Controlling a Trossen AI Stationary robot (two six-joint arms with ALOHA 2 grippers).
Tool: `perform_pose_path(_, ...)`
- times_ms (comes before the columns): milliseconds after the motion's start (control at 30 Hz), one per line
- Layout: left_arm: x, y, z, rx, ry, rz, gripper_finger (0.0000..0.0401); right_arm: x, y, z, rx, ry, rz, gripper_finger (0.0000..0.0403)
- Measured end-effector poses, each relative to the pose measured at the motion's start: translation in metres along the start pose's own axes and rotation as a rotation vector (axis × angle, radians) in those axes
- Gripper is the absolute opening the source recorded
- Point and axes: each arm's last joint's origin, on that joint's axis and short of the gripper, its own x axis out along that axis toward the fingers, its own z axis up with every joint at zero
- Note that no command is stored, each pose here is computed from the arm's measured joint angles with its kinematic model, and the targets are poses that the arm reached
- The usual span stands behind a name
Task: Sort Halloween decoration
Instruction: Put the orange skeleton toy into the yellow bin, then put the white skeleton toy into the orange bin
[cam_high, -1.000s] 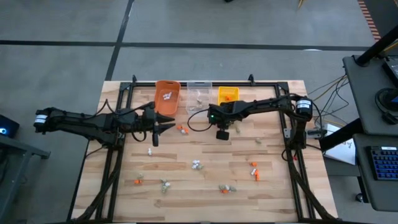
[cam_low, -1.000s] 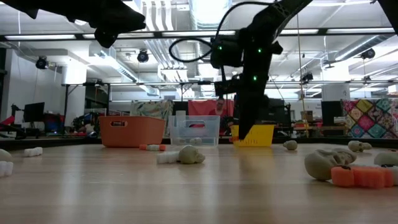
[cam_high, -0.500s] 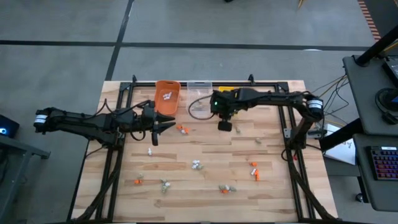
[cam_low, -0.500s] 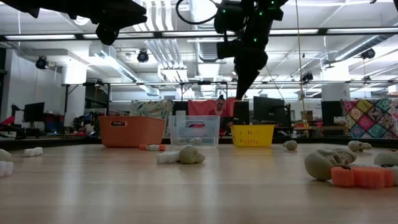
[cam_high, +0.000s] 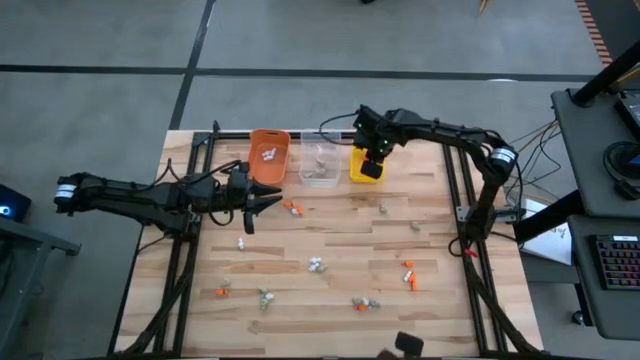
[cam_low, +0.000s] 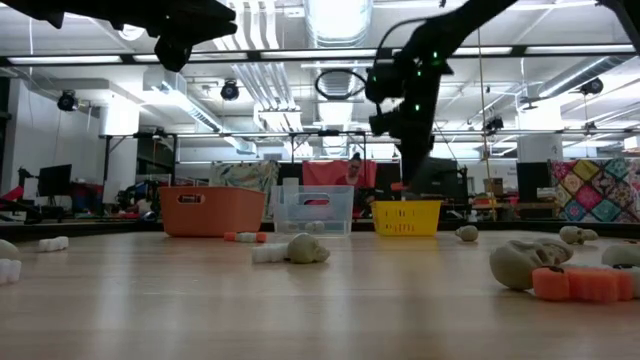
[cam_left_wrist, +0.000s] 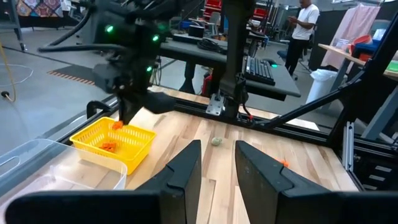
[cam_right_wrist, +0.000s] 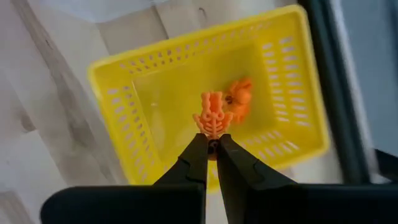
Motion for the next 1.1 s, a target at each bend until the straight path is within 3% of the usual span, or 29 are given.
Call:
perform_pose_path(333,0.0,0.0,0.0,0.001,0.002,0.001,0.0081,0.041,-0.014,0.005,0.031,-0.042,0.021,0.002)
perform_pose_path(733,0.0,0.001,-0.005,0.04,0.031,0.007,0.0081,0.041,-0.015,0.006,0.028,-0.046,-0.007,0.0116)
perform_pose_path(933,0.0,0.003,-0.012,-0.026,0.099,0.027,0.0081,0.022,-0.005,0.007,0.065,-0.078,-0.002,0.011)
perform_pose_path(1100,0.001,0.007,-0.026,-0.149,0.204,0.129,0.0081,-0.01,0.018,0.008,0.059,-0.15,0.008,0.0098)
